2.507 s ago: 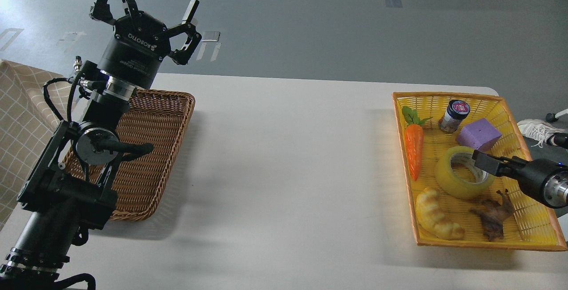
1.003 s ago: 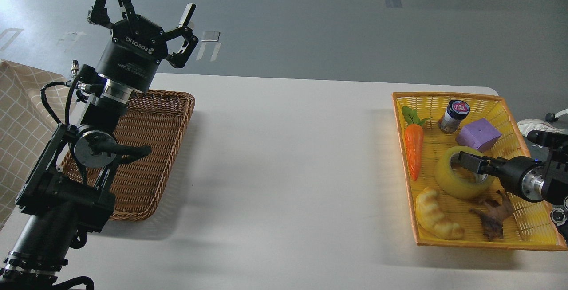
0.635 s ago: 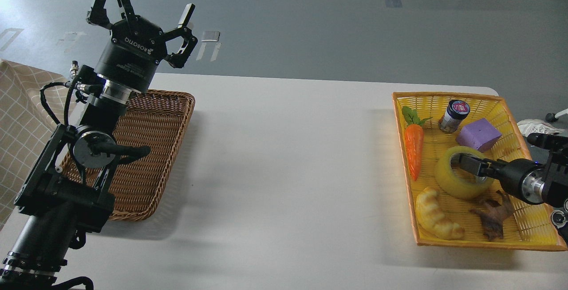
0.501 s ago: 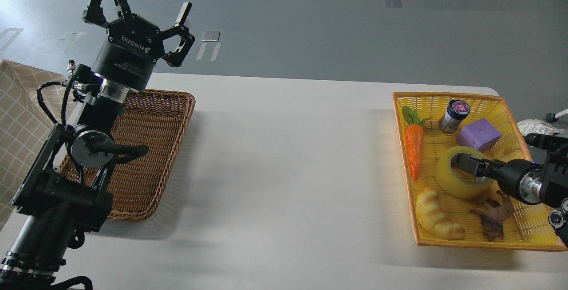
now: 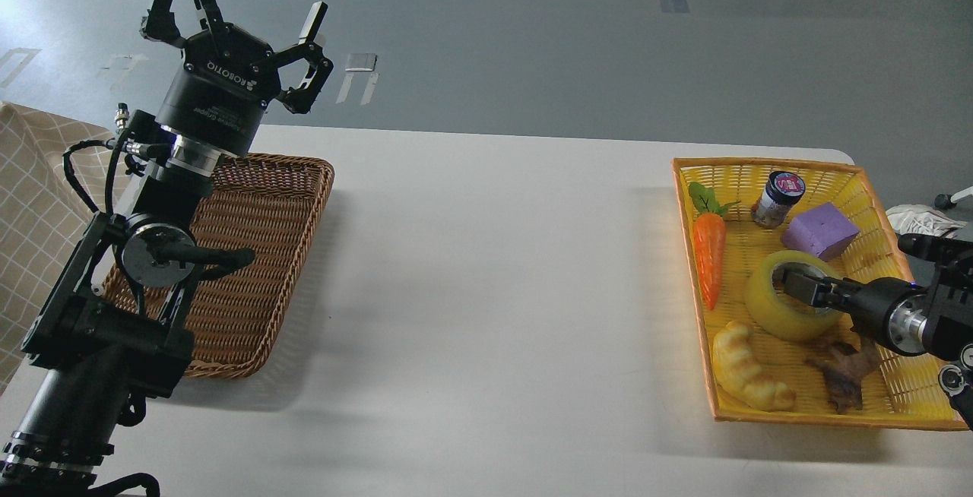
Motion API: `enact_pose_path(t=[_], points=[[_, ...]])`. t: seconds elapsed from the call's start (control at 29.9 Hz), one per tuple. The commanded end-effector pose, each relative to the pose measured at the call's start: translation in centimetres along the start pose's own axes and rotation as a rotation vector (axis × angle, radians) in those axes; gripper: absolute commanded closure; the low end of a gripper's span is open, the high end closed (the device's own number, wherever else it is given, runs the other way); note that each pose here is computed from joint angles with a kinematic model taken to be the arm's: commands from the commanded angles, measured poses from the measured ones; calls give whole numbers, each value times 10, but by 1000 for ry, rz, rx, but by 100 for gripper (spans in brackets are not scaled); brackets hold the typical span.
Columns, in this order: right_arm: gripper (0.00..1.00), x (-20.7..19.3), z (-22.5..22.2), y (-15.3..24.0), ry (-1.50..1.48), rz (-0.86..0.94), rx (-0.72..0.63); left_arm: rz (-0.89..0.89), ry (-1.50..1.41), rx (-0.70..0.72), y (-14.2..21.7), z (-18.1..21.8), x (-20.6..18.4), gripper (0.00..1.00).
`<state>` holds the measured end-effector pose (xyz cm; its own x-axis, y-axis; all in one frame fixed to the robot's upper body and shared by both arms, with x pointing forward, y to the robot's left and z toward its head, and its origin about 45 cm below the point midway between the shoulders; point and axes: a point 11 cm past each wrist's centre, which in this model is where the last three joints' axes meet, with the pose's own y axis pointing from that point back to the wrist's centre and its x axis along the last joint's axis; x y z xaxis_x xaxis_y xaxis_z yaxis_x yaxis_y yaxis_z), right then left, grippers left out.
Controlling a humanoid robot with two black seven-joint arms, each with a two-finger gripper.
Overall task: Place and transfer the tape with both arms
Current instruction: 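Insert the right gripper into the tape roll's hole and grip it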
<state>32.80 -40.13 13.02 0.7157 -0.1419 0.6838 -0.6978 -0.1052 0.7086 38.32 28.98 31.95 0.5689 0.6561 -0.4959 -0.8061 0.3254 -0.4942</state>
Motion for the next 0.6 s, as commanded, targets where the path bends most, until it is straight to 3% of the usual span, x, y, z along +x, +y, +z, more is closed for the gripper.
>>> enact_pose_path(t=[0.0, 0.2, 0.57], points=[[21, -3, 1, 0, -1, -6, -1, 0, -1, 1, 0, 0, 0, 2], [47, -8, 3, 1, -4, -15, -5, -1, -1, 1, 0, 0, 0, 2], [54, -8, 4, 2, 1, -15, 0, 5, -4, 4, 0, 0, 1, 2]])
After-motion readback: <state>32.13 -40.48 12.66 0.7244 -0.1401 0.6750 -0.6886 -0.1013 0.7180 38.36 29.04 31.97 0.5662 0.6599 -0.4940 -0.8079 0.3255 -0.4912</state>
